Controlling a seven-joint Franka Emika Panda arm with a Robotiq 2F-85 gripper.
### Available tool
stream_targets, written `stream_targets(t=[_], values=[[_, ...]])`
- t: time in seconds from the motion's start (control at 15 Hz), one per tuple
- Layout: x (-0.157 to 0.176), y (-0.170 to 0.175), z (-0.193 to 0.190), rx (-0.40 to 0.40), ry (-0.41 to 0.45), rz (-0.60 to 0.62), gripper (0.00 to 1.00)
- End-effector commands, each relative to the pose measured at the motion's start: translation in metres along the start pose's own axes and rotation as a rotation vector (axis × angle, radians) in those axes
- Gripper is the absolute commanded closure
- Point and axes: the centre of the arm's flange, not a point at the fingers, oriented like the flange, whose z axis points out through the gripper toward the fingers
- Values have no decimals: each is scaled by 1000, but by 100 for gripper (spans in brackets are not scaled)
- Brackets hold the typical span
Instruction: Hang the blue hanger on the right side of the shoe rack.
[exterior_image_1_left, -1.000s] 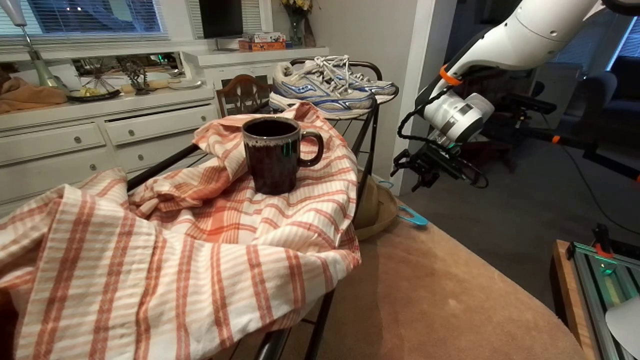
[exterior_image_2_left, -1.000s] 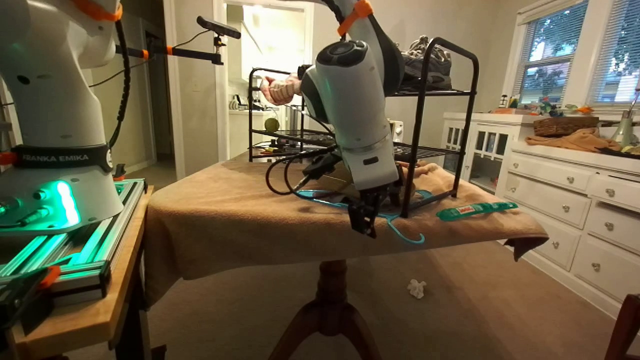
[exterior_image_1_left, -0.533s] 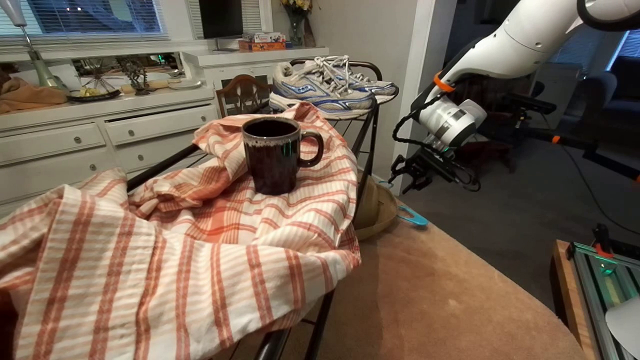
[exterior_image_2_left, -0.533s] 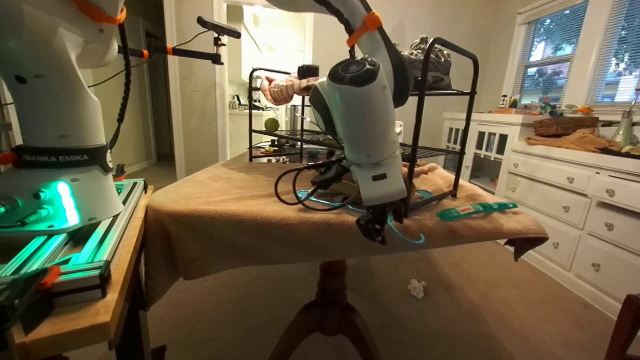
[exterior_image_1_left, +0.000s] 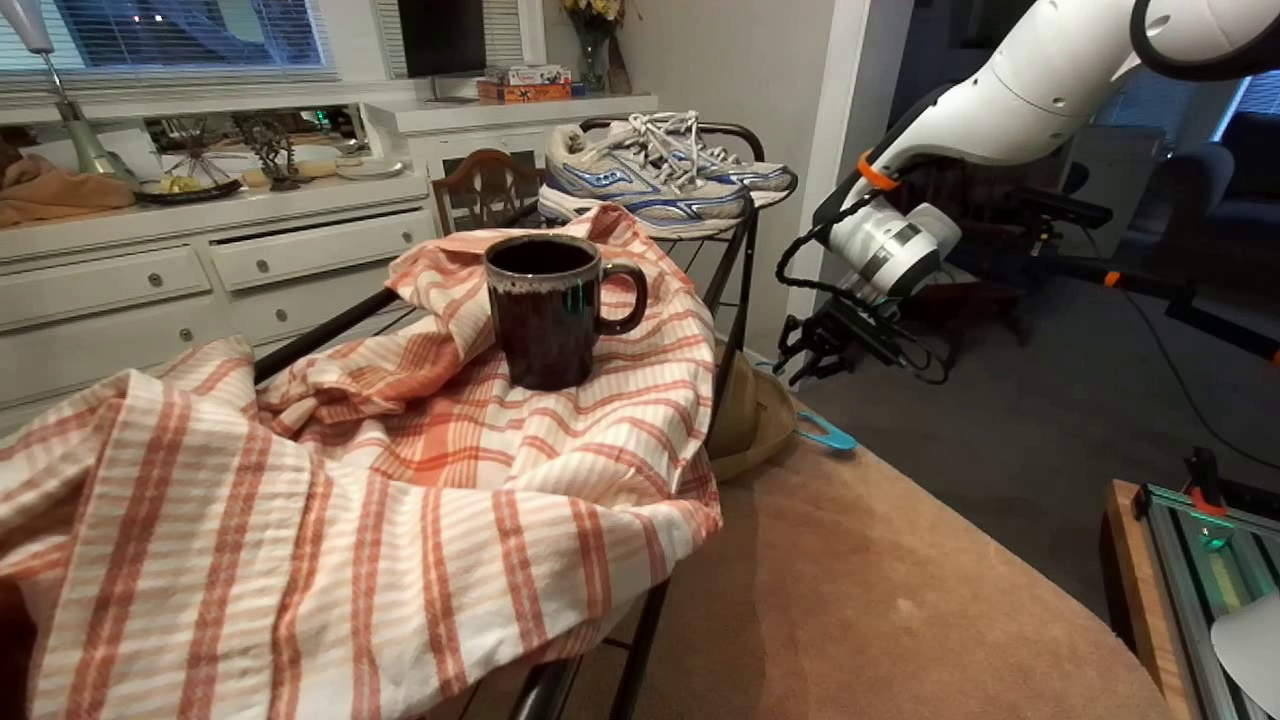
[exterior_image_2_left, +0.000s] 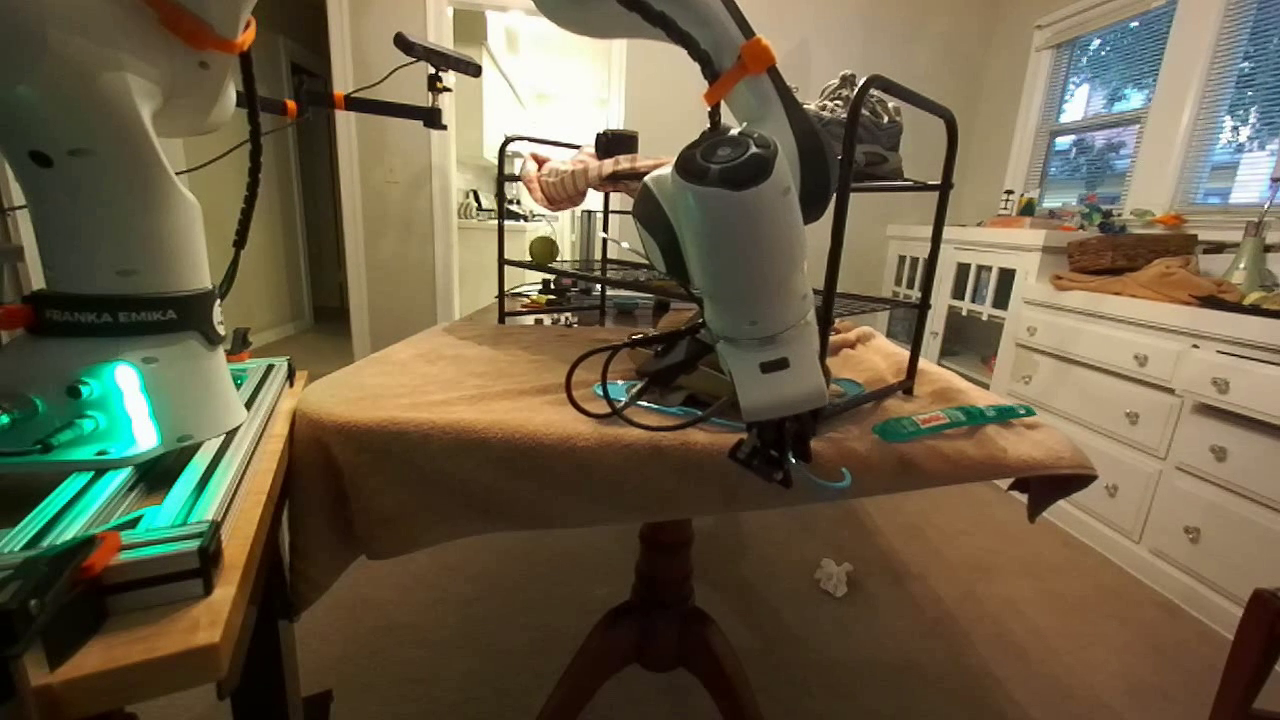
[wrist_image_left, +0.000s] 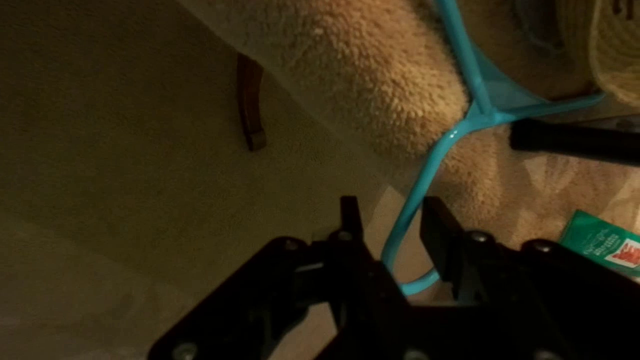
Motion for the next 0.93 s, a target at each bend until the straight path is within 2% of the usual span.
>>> stream_targets(t=[0.0, 0.07, 0.13, 0.33, 0.47, 0.53, 0.6, 0.8, 0.87], values=[[10, 0, 10, 11, -14, 24, 53], [11, 0, 11, 12, -12, 31, 56], [12, 0, 13, 11, -7, 32, 50], [12, -2, 19, 22, -17, 51, 47], [10, -4, 25, 24, -22, 66, 53], [9, -5, 27, 25, -21, 71, 61], [9, -6, 29, 24, -19, 75, 76], [9, -7, 35, 27, -23, 74, 100], [9, -8, 32, 27, -15, 72, 100]])
